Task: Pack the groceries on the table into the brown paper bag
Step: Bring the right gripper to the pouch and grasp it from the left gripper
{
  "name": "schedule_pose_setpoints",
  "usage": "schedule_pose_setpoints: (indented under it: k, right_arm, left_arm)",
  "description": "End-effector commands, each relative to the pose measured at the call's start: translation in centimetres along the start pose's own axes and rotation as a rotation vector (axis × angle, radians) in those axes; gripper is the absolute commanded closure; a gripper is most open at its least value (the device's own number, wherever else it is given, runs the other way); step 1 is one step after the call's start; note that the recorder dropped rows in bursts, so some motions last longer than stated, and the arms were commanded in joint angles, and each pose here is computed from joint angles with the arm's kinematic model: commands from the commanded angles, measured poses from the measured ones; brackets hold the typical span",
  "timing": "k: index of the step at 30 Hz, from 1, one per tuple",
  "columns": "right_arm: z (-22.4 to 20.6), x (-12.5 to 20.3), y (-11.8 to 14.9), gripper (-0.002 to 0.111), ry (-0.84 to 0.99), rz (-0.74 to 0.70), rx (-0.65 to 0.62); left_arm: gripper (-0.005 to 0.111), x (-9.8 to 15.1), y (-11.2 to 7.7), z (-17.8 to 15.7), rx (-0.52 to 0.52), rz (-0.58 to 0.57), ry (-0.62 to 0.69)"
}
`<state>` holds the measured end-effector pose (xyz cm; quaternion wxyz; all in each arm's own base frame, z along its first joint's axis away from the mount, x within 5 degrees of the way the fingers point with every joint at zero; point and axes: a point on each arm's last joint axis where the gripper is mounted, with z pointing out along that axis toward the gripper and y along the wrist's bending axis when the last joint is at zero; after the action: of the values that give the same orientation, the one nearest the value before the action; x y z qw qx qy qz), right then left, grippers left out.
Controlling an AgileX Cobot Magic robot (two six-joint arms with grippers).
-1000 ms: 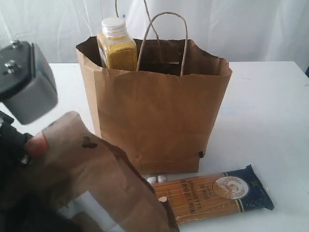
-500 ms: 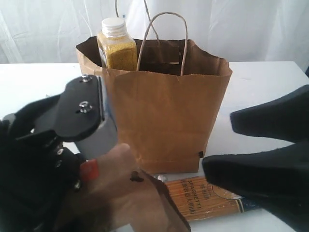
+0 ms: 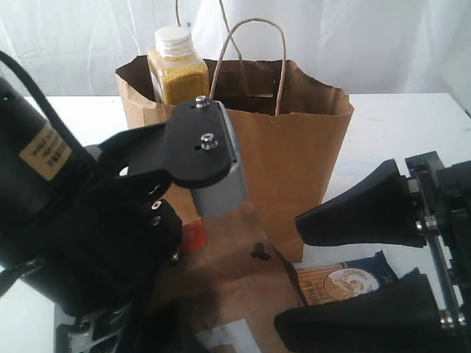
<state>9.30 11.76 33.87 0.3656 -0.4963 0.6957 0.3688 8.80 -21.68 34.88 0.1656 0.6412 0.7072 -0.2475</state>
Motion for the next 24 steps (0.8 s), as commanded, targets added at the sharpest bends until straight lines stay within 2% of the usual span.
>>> schedule_pose_setpoints:
  k: [1,6,24]
  right_arm:
    - [-0.1,-0.3,0.2,0.037,-0.013,-0.036,-0.017]
    - [0.1,-0.3,0.1,0.037,-0.004,-0.030,-0.026]
    - [3.7,0.6,-1.7,0.037,0.107,-0.008,-0.227]
  left_arm:
    - [0.107,-0.5,-0.3,-0.6,0.017,0.003,-0.021]
    - [0.107,-0.5,-0.3,-0.5,0.020,0.002,-0.020]
    - [0.107,-0.6,-0.6,-0.6,0.044,0.013,-0.043]
